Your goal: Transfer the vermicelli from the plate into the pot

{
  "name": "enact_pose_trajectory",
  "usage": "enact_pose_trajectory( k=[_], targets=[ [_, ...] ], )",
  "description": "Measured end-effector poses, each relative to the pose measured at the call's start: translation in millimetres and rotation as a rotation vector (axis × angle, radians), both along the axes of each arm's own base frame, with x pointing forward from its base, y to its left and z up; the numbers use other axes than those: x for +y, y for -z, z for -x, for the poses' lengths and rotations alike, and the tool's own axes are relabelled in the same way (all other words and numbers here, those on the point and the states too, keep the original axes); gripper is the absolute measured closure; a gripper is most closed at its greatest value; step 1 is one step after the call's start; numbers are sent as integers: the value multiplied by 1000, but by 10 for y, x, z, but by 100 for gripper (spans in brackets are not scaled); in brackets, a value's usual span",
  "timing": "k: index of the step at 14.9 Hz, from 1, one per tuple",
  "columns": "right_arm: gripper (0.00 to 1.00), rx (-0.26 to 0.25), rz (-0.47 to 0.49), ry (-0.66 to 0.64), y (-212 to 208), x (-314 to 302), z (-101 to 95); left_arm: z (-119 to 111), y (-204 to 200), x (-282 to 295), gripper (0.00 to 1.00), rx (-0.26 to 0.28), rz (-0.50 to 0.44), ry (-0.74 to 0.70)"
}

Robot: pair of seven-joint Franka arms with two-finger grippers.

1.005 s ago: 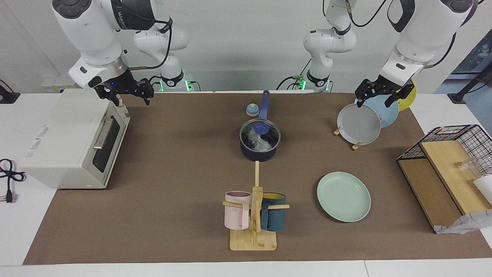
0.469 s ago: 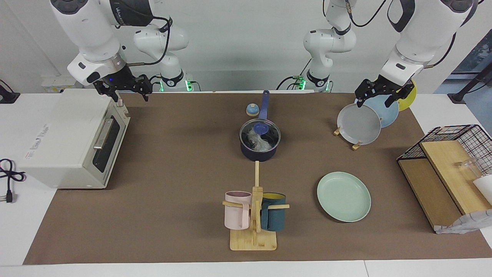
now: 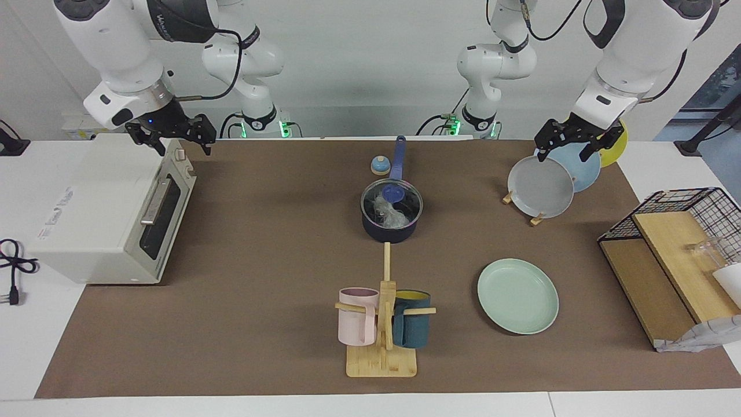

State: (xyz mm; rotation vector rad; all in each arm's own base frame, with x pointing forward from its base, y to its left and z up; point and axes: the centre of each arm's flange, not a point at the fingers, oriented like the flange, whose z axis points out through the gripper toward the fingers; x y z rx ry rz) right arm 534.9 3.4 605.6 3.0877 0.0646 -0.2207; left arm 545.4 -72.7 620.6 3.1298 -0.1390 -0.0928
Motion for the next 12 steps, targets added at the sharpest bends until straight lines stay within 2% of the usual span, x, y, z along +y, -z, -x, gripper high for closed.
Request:
enact_pose_trajectory(
  k=[12],
  targets=[
    [0, -2, 0, -10, -9, 52, 5, 0, 0, 0, 0, 0, 0, 0]
  ],
)
